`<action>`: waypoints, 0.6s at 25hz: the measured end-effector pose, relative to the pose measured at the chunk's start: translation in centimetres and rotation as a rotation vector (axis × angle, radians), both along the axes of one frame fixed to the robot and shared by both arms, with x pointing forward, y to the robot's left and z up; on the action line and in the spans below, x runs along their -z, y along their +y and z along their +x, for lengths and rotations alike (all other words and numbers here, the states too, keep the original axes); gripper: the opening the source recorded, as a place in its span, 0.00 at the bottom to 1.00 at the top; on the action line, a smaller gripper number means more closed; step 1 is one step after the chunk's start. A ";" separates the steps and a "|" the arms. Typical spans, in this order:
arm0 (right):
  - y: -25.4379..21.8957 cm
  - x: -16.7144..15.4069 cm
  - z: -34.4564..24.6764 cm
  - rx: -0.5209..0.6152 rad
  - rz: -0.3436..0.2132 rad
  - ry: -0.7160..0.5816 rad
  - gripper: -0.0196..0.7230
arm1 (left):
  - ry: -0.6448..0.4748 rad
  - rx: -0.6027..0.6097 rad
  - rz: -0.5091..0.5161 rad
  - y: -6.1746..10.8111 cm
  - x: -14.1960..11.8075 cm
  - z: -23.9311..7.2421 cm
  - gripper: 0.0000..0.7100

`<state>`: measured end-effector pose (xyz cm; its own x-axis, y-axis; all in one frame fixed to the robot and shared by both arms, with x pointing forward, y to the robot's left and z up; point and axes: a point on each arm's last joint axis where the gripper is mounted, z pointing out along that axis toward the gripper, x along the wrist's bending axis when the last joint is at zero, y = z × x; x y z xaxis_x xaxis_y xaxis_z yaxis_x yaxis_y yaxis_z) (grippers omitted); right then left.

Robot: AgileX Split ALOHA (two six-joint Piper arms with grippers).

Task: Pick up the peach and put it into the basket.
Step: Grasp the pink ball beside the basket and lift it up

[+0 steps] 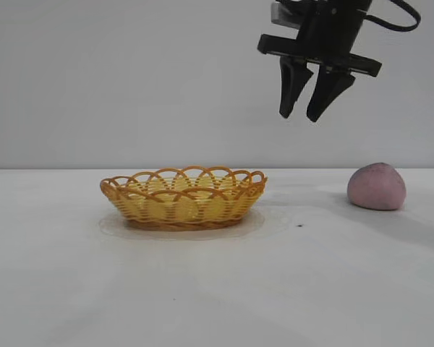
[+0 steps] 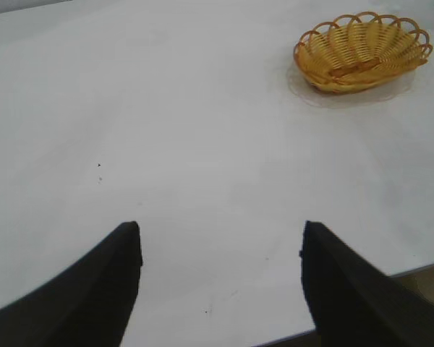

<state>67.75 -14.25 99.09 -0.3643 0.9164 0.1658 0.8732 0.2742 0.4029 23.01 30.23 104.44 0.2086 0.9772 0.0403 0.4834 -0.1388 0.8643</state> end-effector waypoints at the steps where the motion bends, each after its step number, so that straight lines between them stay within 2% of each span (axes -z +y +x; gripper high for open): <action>1: 0.0 0.0 0.0 0.000 0.000 0.002 0.48 | -0.001 0.000 0.000 0.0 0.0 0.0 0.64; 2: 0.0 0.0 0.0 -0.003 -0.007 0.004 0.48 | -0.001 0.000 0.000 0.0 0.0 0.0 0.57; 4: -0.3 0.2 -0.1 0.006 -0.040 0.018 0.48 | -0.001 -0.001 -0.002 0.0 0.0 0.0 0.60; 9: -1.9 0.5 -0.3 0.060 -0.206 0.042 0.48 | -0.001 -0.004 -0.002 0.0 0.0 0.0 0.60; 15: -3.0 1.7 -0.4 0.098 -0.262 0.126 0.48 | -0.001 -0.202 -0.002 -0.2 0.0 0.0 0.60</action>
<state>67.36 -17.28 97.43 -0.2635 0.9637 -0.0431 0.9392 0.2665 0.2165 22.97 30.05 104.47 0.0085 0.9992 0.0387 0.5005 -0.0378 0.8649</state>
